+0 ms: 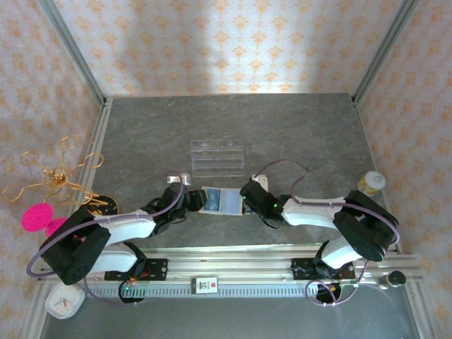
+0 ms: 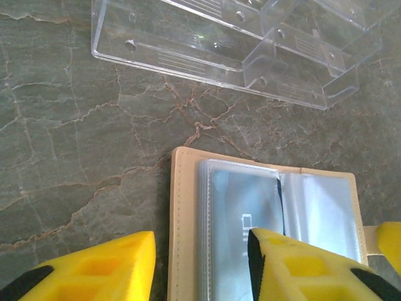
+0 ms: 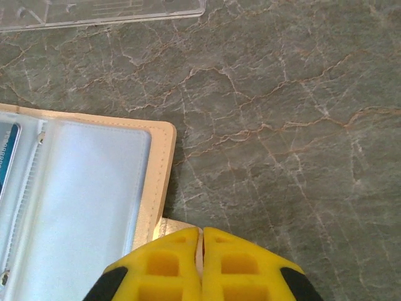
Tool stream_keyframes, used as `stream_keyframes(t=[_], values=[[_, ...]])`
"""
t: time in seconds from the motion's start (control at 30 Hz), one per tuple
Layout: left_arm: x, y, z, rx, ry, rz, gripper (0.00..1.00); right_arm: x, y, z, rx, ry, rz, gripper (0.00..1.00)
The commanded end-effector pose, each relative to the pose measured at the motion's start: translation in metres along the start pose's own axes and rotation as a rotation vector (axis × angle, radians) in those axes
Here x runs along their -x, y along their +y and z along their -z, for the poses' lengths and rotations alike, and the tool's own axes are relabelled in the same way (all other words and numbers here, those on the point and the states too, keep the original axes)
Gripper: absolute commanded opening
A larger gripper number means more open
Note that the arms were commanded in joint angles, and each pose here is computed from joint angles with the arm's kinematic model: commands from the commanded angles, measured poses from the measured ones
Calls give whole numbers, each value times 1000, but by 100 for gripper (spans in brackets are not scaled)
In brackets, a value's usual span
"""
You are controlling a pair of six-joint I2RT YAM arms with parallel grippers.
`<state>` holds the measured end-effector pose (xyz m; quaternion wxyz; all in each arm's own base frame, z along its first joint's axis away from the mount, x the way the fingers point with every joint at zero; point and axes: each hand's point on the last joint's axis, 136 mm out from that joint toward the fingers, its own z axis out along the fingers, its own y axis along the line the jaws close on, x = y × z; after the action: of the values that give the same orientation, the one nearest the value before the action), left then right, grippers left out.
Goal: Take the credit cards out of the card holder
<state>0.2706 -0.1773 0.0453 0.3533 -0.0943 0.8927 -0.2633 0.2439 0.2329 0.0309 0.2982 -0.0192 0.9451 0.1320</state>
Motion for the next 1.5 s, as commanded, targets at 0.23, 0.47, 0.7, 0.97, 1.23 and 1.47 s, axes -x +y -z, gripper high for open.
stream_keyframes(t=[0.23,0.47,0.7,0.97,1.23,1.47], values=[[21,-11,-14,10,-36,-66,55,7,-3,-12,-28,-20,40,0],[16,-18,-16,-46,-32,-68,51,4,-3,-14,-26,-9,49,0],[18,-17,-6,9,-65,-129,46,12,-3,-7,-16,-38,49,36],[24,-29,2,8,-101,-157,46,36,-1,21,3,-120,9,53],[32,-19,4,41,-122,-115,43,52,67,57,354,-112,30,50],[40,-25,18,14,-142,-103,49,33,76,25,302,-23,17,48]])
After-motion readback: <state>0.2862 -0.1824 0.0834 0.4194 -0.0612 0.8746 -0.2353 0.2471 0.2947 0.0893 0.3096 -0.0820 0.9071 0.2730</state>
